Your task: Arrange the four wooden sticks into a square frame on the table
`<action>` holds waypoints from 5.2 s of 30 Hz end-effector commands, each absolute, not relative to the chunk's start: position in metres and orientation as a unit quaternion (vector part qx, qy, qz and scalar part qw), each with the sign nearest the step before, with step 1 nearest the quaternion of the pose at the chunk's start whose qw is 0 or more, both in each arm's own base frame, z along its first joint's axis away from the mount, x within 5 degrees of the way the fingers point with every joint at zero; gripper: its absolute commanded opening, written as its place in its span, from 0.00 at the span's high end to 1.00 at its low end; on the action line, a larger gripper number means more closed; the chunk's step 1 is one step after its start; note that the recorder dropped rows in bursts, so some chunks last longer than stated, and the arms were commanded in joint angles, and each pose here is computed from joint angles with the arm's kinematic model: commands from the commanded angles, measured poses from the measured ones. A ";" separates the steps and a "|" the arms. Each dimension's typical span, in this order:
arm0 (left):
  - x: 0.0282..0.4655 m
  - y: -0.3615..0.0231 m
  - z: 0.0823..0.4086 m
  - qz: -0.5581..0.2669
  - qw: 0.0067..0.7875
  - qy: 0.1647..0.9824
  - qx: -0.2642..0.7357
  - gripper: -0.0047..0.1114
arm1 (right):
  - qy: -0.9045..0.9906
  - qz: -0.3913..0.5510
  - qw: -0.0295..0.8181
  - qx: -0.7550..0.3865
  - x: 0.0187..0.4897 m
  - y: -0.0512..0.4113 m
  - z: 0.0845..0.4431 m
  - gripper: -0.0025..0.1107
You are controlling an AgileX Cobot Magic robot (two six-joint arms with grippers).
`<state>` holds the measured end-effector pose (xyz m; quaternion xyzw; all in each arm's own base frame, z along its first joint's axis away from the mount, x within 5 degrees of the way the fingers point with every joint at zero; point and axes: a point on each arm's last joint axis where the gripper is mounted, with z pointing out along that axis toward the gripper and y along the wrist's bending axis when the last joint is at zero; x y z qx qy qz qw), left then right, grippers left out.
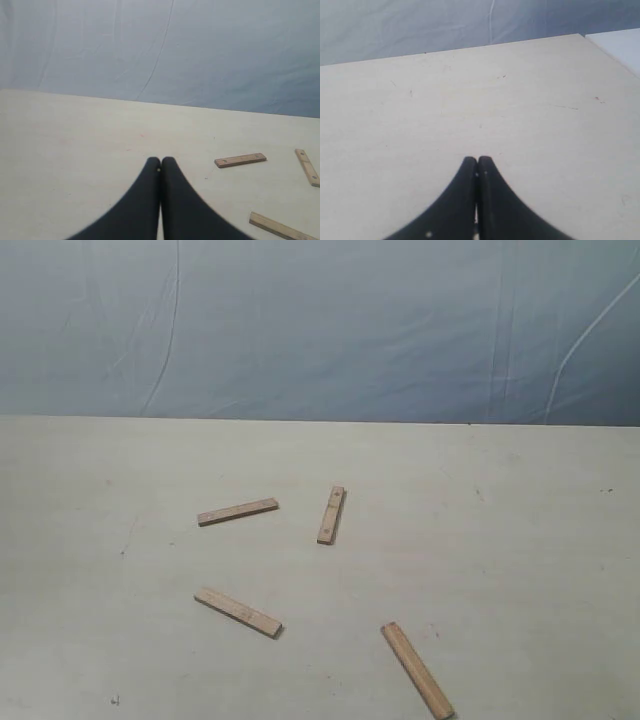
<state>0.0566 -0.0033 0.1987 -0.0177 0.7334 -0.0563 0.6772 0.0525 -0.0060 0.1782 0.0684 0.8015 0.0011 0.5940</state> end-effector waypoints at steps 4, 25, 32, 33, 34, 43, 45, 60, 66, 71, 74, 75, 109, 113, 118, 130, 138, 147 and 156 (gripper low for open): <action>0.056 -0.003 0.199 -0.055 0.679 0.732 -0.018 0.96 | 0.796 -0.002 0.601 0.066 0.053 -0.006 0.180 0.99; 0.048 0.002 0.244 -0.259 0.802 0.512 -0.166 0.96 | 0.795 -0.001 0.604 0.065 0.053 -0.006 0.181 0.99; 0.034 -0.003 0.307 -0.239 0.888 0.386 -0.075 0.96 | 0.795 -0.001 0.604 0.065 0.053 -0.006 0.181 0.99; 0.038 -0.005 0.319 -0.228 0.888 0.394 -0.058 0.96 | 0.795 -0.001 0.604 0.065 0.053 -0.006 0.181 0.99; 0.043 -0.009 0.334 -0.213 0.891 0.399 -0.032 0.96 | 0.795 -0.001 0.604 0.065 0.053 -0.006 0.181 0.99; 0.143 -0.022 0.390 -0.082 0.770 0.630 0.054 0.96 | 0.795 -0.001 0.604 0.065 0.053 -0.006 0.181 0.99; 0.172 -0.024 0.383 -0.041 0.713 0.697 0.058 0.96 | 0.795 -0.005 0.604 0.063 0.053 -0.006 0.181 0.99; 0.268 -0.141 0.305 -0.056 0.241 0.847 0.471 0.96 | 0.795 -0.004 0.604 0.064 0.053 -0.006 0.181 0.99; 0.288 -0.153 0.249 -0.046 0.149 0.739 0.656 0.87 | 0.795 -0.004 0.604 0.064 0.053 -0.006 0.181 0.99; 0.296 -0.163 0.216 -0.083 0.120 0.685 0.714 0.63 | 0.794 -0.003 0.605 0.064 0.053 -0.006 0.181 0.99; 0.301 -0.167 0.199 -0.086 0.112 0.641 0.755 0.49 | 0.794 -0.003 0.605 0.064 0.053 -0.006 0.181 0.99; 0.303 -0.168 0.193 -0.085 0.110 0.630 0.764 0.45 | 0.794 -0.003 0.605 0.064 0.053 -0.006 0.181 0.99; 0.337 -0.193 0.186 -0.050 0.222 0.792 0.567 0.96 | 0.794 -0.001 0.605 0.065 0.053 -0.006 0.181 0.99; 0.356 -0.180 0.207 -0.098 0.256 0.903 0.331 0.96 | 0.794 -0.001 0.605 0.065 0.053 -0.006 0.181 0.99; 0.372 -0.155 0.196 -0.138 0.227 0.959 0.096 0.96 | 0.794 -0.001 0.605 0.065 0.053 -0.006 0.181 0.99; 0.391 -0.154 0.134 -0.135 0.203 0.966 -0.083 0.96 | 0.794 -0.003 0.604 0.064 0.053 -0.006 0.181 0.99; 0.396 -0.143 0.132 -0.095 0.223 0.965 -0.101 0.96 | 0.794 -0.003 0.604 0.064 0.053 -0.006 0.181 0.99; 0.391 -0.142 0.129 -0.084 0.196 0.971 -0.105 0.95 | 0.794 -0.003 0.605 0.064 0.053 -0.006 0.181 0.99; 0.394 -0.144 0.131 -0.104 0.207 0.965 -0.120 0.74 | 0.794 -0.003 0.605 0.064 0.053 -0.006 0.181 0.99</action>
